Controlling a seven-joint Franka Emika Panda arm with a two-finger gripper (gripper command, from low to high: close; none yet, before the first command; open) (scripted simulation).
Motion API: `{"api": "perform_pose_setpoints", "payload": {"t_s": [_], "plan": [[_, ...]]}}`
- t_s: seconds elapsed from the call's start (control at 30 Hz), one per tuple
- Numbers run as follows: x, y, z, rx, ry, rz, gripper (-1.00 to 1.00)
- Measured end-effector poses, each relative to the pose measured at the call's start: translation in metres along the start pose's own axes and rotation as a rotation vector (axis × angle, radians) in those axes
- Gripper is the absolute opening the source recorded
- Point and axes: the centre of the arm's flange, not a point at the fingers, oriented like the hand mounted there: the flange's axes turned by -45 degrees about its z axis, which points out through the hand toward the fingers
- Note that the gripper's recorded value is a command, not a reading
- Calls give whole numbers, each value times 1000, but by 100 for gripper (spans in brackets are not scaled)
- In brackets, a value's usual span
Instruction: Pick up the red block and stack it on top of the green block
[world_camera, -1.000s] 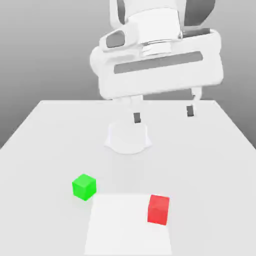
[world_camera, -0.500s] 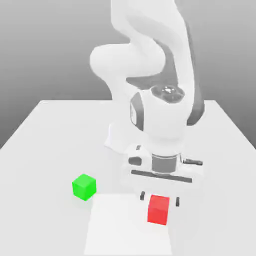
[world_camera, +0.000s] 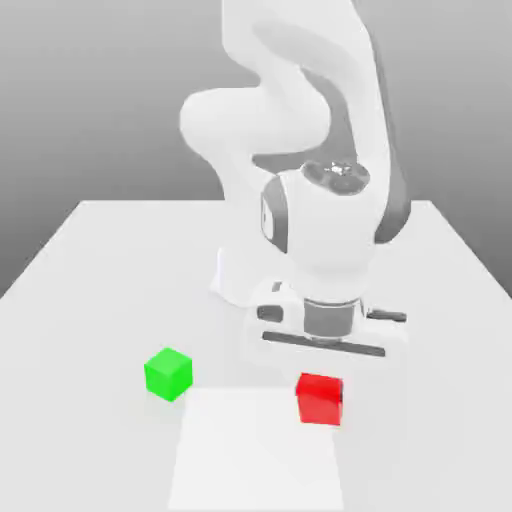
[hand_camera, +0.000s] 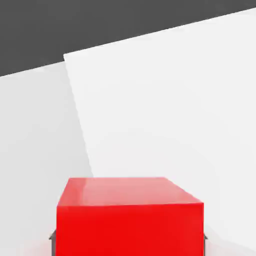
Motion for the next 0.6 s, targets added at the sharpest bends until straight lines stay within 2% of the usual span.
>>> {"api": "perform_pose_setpoints", "payload": {"t_s": [0.27, 0.6], "plan": [[-6, 102, -22, 5, -8, -22, -100], [-51, 208, -34, 3, -1, -52, -100]]}}
